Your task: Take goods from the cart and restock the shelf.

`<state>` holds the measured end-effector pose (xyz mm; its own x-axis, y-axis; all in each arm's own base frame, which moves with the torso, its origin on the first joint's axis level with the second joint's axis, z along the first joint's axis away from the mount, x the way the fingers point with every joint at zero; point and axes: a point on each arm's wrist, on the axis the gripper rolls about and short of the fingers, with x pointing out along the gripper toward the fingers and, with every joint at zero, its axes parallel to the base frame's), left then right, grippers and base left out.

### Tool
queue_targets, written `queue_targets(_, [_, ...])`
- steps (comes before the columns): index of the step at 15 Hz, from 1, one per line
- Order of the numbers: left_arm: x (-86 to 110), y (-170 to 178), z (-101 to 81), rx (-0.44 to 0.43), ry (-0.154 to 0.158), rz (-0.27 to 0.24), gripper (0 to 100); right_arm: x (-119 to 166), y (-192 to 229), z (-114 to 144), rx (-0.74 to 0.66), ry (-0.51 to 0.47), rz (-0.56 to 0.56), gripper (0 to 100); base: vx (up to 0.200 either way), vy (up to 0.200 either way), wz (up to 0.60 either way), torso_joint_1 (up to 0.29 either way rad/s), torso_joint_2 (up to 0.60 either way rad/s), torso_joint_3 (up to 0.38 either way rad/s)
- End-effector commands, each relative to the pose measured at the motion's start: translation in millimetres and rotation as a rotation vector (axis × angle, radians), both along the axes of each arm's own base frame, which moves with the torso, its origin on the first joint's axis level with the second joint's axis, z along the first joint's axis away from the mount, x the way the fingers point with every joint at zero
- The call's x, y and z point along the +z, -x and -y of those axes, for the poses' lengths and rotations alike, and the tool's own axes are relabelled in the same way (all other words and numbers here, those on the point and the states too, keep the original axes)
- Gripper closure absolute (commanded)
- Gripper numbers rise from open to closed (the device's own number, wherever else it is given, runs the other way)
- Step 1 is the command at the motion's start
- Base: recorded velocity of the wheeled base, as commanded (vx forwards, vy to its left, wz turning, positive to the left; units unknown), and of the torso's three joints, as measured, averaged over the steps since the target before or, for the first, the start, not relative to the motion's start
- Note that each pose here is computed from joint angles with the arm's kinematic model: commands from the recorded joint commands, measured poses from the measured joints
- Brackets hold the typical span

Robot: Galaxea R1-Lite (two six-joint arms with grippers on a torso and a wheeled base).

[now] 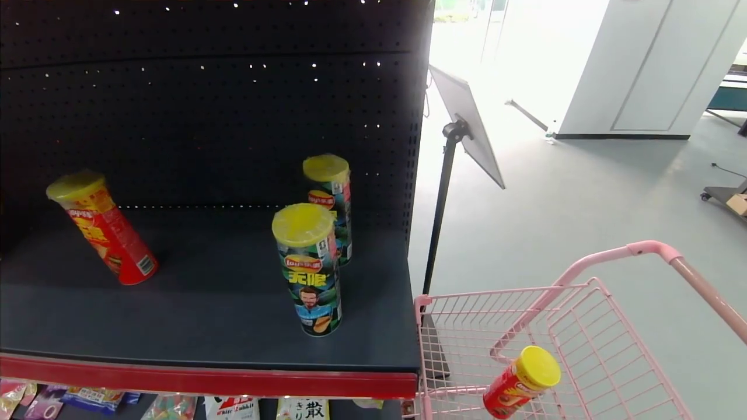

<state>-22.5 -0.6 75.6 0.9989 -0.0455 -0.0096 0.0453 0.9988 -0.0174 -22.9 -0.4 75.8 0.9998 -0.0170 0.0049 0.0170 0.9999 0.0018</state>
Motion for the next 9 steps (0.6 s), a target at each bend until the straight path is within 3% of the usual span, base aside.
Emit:
queue_targets(1, [0.0, -0.1, 0.0, 0.0, 0.0, -0.001, 0, 0.1, -0.1, 0.0, 0.0, 0.0, 0.0, 0, -0.2, 0.0, 0.0, 0.007, 0.0, -0.002])
queue_targets(3, [0.0, -0.1, 0.0, 0.001, 0.0, -0.001, 0, 0.1, -0.1, 0.0, 0.0, 0.0, 0.0, 0, -0.2, 0.0, 0.0, -0.017, 0.0, 0.007])
queue_targets(9, [0.0, -0.1, 0.0, -0.001, -0.002, -0.001, 0, 0.1, -0.1, 0.0, 0.0, 0.0, 0.0, 0, 0.0, 0.0, 0.0, 0.0, 0.0, 0.0])
